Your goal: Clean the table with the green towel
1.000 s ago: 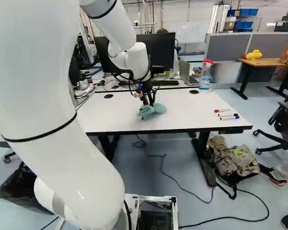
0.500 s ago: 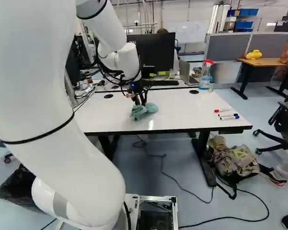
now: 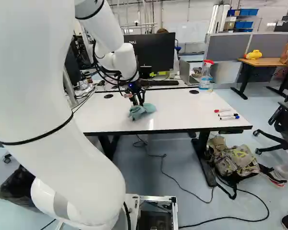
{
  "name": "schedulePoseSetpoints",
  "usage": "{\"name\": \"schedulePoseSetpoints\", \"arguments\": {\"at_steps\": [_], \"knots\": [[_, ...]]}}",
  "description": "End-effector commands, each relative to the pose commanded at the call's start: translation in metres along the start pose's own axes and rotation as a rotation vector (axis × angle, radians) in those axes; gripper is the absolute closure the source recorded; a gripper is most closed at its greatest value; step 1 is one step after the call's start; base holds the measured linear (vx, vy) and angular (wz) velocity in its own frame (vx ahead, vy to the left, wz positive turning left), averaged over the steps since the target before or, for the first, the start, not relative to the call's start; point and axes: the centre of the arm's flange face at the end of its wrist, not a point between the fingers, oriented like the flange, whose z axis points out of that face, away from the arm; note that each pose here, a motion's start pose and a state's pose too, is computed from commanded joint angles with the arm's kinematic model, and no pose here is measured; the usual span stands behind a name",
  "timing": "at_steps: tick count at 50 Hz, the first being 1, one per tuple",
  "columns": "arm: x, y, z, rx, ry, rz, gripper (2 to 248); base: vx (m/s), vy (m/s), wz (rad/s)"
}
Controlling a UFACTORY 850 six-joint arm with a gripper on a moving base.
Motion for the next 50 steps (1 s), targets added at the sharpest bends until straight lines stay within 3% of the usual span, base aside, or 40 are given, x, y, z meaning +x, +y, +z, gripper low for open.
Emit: {"name": "schedulePoseSetpoints", "arguments": {"at_steps": [22,50], "knots": [[-0.001,-0.004,-0.016,0.003,0.032,-0.008,199,0.0,0.0,0.0],[0.013,-0.053,-0.05,0.043,0.11,-0.103,199,0.0,0.0,0.0]]}}
